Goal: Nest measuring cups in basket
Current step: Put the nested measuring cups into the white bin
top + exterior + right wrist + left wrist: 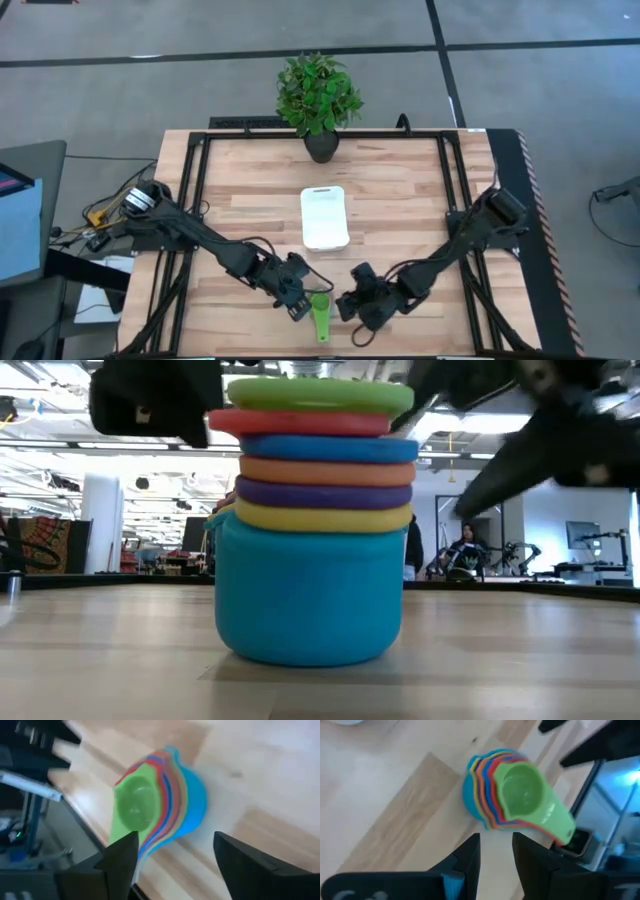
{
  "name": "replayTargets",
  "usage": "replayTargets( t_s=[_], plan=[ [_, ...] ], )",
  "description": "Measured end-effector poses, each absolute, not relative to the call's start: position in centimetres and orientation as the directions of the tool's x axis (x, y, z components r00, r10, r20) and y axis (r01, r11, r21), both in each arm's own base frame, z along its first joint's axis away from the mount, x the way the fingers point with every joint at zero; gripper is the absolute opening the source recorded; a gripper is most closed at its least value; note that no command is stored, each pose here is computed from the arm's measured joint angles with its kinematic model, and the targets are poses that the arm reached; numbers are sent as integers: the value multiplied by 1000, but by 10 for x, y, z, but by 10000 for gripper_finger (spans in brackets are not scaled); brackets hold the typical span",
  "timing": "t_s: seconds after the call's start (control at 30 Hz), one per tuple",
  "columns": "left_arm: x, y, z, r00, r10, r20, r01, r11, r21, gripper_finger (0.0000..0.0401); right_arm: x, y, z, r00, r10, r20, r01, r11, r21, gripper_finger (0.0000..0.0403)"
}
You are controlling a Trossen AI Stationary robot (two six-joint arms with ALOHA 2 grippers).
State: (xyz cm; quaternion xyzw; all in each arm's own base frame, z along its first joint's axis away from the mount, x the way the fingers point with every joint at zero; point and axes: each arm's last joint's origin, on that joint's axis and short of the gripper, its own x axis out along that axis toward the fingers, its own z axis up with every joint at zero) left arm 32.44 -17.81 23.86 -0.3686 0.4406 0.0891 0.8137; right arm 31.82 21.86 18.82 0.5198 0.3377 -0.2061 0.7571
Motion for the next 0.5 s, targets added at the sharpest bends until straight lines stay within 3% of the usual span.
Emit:
replayTargets(
  t_s=[0.17,0.3,0.5],
  plan=[
    [316,-187,233,562,-193,-804,-446,748,-492,102,341,216,171,703,150,-695,604,390,695,343],
    [310,-192,219,525,-184,-831,-457,763,-457,102,348,214,168,717,166,-678,586,384,714,393],
    [313,-195,202,527,-197,-827,-454,757,-470,102,350,209,164,707,145,-693,606,382,698,374]
  ],
)
